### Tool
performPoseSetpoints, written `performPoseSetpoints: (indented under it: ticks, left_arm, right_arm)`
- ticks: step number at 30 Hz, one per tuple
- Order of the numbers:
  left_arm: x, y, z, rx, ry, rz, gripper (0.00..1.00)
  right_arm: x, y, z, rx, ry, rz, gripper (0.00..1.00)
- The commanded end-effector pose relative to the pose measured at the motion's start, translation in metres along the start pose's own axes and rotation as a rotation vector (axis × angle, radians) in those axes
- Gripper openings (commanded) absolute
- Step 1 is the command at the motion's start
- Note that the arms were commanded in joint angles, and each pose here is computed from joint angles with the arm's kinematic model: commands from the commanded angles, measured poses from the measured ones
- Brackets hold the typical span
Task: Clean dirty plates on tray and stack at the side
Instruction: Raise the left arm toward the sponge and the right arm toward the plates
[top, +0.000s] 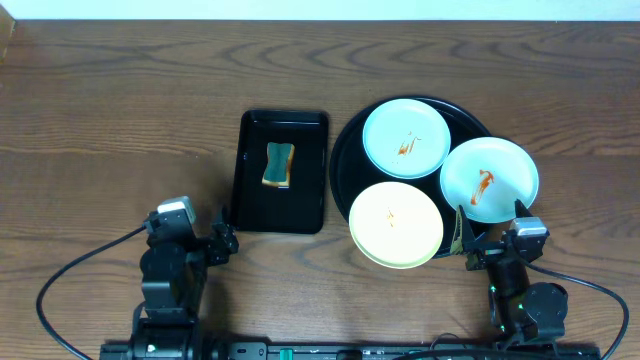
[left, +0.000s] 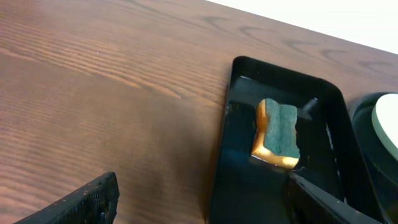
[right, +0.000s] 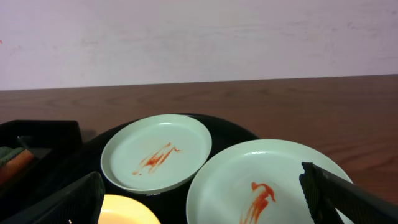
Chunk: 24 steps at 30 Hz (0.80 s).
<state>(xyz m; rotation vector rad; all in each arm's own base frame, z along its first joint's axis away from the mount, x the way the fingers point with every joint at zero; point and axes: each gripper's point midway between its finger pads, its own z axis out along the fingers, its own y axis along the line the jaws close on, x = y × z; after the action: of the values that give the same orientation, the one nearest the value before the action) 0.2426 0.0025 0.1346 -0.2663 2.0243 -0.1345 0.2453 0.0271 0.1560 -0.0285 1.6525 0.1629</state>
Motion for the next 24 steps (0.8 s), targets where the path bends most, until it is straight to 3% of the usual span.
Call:
performPoseSetpoints:
  ticks: [1, 13, 24]
  left_arm:
    - [-0.014, -0.001, -0.004, -0.014, 0.003, -0.015, 0.85]
    - [-0.023, -0.003, 0.004, -0.068, 0.205, -0.008, 0.84]
    - [-0.03, -0.007, 0.019, -0.096, 0.339, -0.004, 0.84]
  right_arm:
    - [0.001, 0.0, 0.0, 0.003, 0.004, -0.013, 0.99]
    - [-0.007, 0.001, -0.007, 0.012, 0.053, 0.128, 0.99]
    - [-0.028, 0.012, -0.009, -0.008, 0.257, 0.141, 0.99]
